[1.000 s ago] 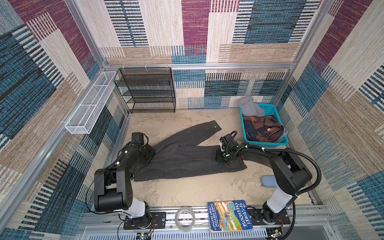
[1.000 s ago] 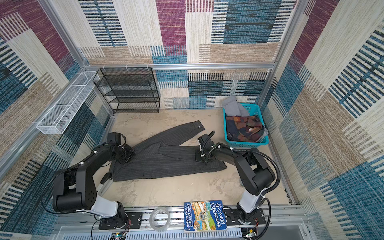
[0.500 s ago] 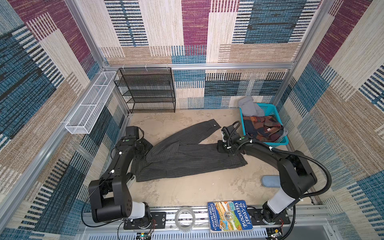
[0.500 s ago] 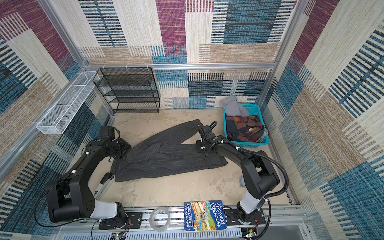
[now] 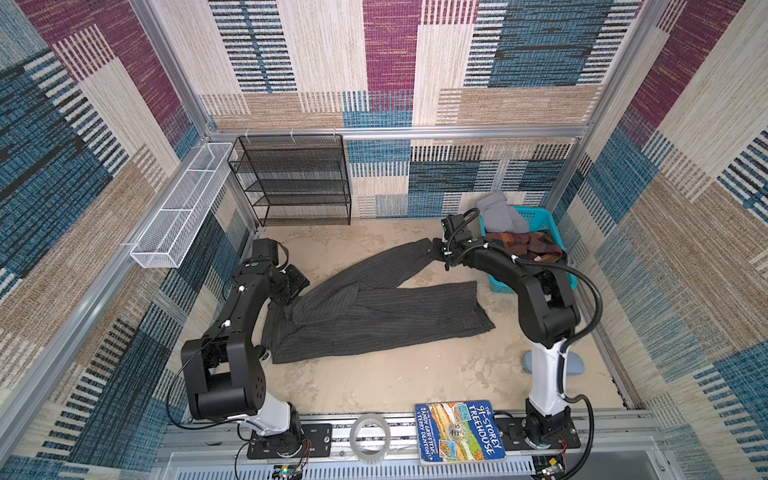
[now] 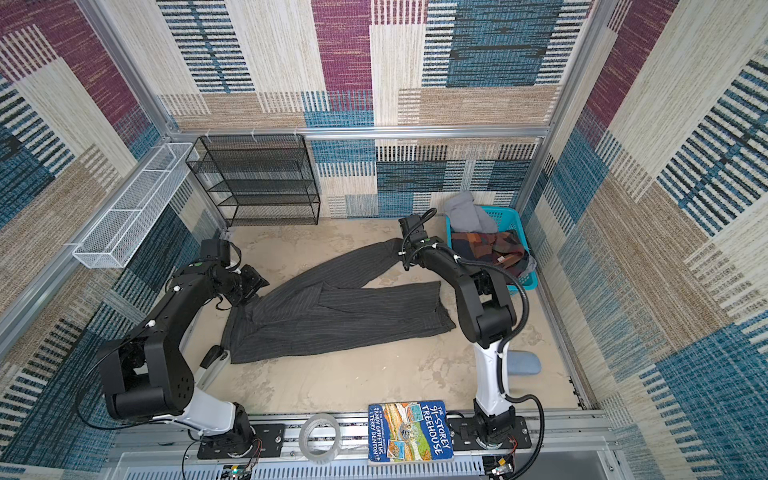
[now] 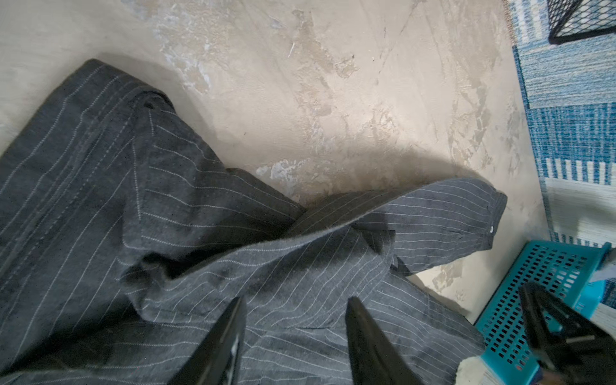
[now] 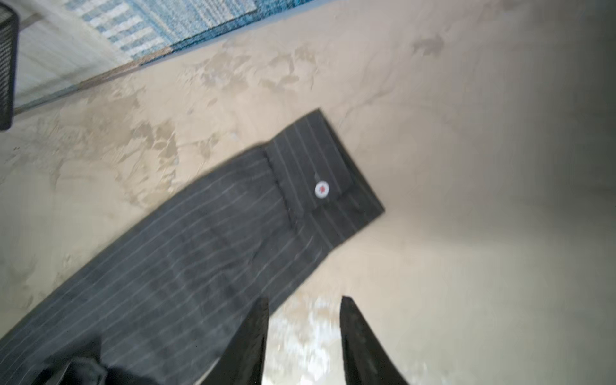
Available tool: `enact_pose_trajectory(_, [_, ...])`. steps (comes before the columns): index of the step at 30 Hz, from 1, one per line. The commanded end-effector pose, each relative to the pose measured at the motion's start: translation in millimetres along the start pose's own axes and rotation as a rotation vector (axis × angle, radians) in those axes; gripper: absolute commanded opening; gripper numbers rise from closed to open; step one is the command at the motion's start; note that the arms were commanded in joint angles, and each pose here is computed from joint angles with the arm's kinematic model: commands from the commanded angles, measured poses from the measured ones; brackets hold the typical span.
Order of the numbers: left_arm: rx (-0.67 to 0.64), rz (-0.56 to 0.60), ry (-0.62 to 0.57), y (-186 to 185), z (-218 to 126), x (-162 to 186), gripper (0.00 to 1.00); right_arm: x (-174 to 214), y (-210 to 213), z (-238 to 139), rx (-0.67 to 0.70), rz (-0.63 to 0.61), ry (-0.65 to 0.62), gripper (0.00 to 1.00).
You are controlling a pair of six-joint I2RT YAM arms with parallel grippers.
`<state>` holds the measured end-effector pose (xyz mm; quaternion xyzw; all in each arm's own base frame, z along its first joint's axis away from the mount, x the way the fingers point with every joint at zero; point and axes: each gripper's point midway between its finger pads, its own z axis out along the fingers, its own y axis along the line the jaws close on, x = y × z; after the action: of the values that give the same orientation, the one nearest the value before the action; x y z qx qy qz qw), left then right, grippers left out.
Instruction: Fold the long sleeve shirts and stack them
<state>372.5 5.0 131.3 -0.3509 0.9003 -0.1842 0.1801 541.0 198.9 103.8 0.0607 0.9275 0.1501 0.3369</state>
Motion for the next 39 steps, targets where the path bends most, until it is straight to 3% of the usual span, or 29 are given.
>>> enact_pose_trajectory(1, [-0.006, 0.023, 0.019, -0.9, 0.0, 1.0, 0.51, -22.6, 11.4, 24.0, -0.040, -0.059, -0.043, 0.40])
enact_pose_trajectory(11, [-0.025, 0.028, 0.045, -0.8, 9.6, -3.5, 0.51, -14.4, -5.1, 97.5, -0.010, -0.102, 0.030, 0.44])
enact_pose_trajectory(18, [-0.031, 0.026, 0.062, -0.2, 16.4, -4.2, 0.50, 1.0, -10.2, 114.1, -0.009, -0.115, 0.071, 0.44])
enact_pose_trajectory(25, [-0.029, 0.030, 0.061, -0.9, 16.1, -5.0, 0.49, -0.8, -2.5, 110.6, -0.049, -0.139, 0.071, 0.10])
enact_pose_trajectory(31, [-0.010, 0.034, 0.046, -3.7, 10.9, -4.7, 0.49, -21.2, 21.4, 78.2, -0.143, -0.152, 0.013, 0.03])
enact_pose_trajectory(34, [0.006, 0.036, 0.031, -5.9, 6.4, -5.3, 0.49, -28.0, 28.8, 65.7, -0.156, -0.165, 0.004, 0.11])
enact_pose_trajectory(37, [0.016, 0.034, 0.025, -6.3, 4.7, -4.3, 0.49, -26.0, 29.2, 63.2, -0.128, -0.189, 0.005, 0.41])
enact_pose_trajectory(39, [0.020, 0.029, 0.032, -6.0, 5.7, -2.5, 0.49, -21.6, 28.6, 66.0, -0.107, -0.210, 0.009, 0.52])
